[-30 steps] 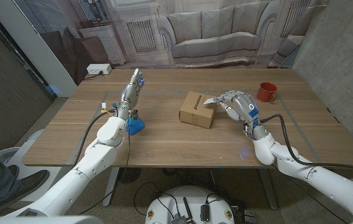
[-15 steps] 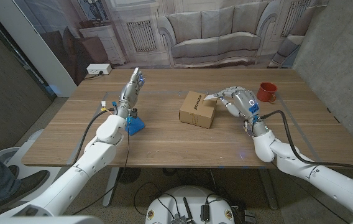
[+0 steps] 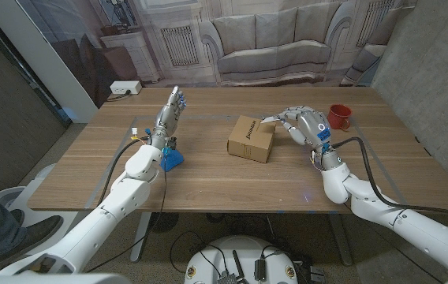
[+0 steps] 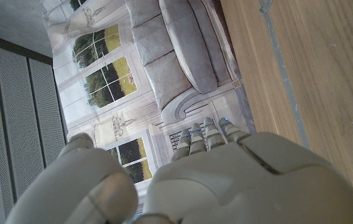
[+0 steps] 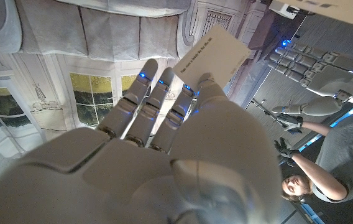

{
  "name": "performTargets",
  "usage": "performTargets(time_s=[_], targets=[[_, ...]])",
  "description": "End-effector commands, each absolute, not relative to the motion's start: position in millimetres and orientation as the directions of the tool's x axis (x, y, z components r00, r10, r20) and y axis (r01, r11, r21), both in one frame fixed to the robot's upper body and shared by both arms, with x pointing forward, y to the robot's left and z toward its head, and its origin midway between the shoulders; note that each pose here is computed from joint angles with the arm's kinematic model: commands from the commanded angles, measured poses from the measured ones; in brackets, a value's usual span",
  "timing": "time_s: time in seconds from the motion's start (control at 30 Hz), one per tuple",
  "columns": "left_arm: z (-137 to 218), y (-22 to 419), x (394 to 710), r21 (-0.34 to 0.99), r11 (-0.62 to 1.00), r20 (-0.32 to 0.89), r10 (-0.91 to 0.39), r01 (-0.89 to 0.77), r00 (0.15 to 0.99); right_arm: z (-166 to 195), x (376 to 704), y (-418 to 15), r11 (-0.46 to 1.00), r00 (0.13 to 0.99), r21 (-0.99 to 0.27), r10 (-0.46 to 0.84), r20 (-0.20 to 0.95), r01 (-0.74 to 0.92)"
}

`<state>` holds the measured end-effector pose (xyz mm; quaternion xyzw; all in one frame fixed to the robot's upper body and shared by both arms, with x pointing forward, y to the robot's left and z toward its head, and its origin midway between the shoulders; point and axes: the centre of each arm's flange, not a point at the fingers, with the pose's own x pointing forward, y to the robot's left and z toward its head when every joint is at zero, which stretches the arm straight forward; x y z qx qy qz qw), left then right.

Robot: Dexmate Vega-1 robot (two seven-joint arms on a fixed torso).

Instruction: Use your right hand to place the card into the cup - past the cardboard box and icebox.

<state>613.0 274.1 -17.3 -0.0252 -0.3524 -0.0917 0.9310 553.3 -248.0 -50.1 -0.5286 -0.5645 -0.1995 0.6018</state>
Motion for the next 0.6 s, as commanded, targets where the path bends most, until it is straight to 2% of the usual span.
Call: performTargets(time_s=[0.03, 0.6], targets=[[-20.4, 273.3, 620.1, 0.002, 0.979, 0.66, -0.156, 0.205, 0.735, -43.1, 550.9, -254.8, 0.356, 0.3, -0.396, 0.298, 0.906, 0.846], [-22.2, 280.8, 618.7, -0.011, 0.98, 0.66, -0.142, 0.199, 0.738, -25.1, 553.1, -261.7, 0.302, 0.325, -0.395, 0.257, 0.91, 0.867]])
